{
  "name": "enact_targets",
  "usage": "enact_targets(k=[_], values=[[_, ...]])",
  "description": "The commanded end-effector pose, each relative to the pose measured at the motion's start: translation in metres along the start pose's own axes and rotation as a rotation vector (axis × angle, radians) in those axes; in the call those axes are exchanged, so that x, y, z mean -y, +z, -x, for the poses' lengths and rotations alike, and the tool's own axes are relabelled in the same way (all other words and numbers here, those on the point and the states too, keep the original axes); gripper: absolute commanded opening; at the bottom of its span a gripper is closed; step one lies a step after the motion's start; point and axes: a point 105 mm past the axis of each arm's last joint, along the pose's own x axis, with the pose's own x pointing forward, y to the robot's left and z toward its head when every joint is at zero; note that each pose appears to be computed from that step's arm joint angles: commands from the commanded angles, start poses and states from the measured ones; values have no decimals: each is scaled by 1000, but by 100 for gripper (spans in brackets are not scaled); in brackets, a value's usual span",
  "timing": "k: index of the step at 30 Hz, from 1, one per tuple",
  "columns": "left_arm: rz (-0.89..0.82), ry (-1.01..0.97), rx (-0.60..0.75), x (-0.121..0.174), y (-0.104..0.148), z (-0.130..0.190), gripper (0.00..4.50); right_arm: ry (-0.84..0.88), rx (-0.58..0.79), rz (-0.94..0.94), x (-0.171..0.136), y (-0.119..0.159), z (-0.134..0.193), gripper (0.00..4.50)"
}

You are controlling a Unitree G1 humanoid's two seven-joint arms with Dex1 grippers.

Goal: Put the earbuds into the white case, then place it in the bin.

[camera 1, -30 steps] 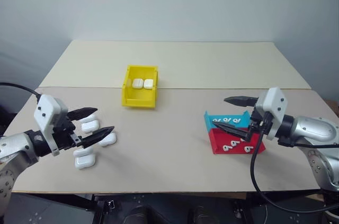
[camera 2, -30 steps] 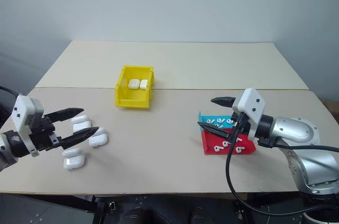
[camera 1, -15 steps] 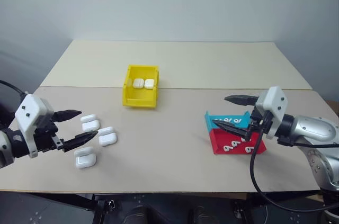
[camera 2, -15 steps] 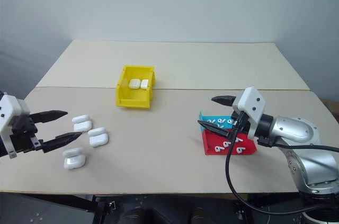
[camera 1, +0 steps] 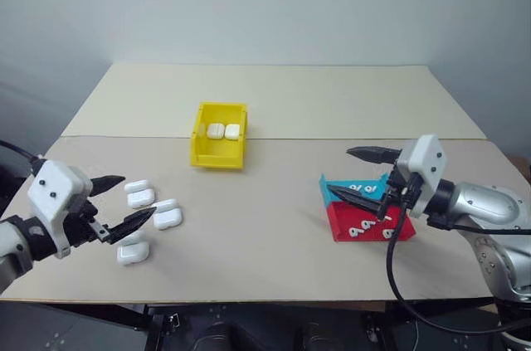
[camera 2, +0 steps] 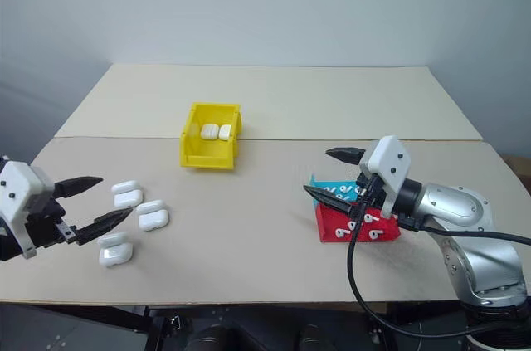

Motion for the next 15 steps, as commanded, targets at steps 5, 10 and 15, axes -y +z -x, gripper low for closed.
enact_targets(k=[5,10,15], values=[[23,189,-81,-20,11,5,448,9,31,110,-2,19,-1,450],[177,368,-242,-39,9,-1,448,7,29,119,7,19,-7,450],[225,342,-231,-33,28,-5,448,20,32,121,15,23,-10,450]])
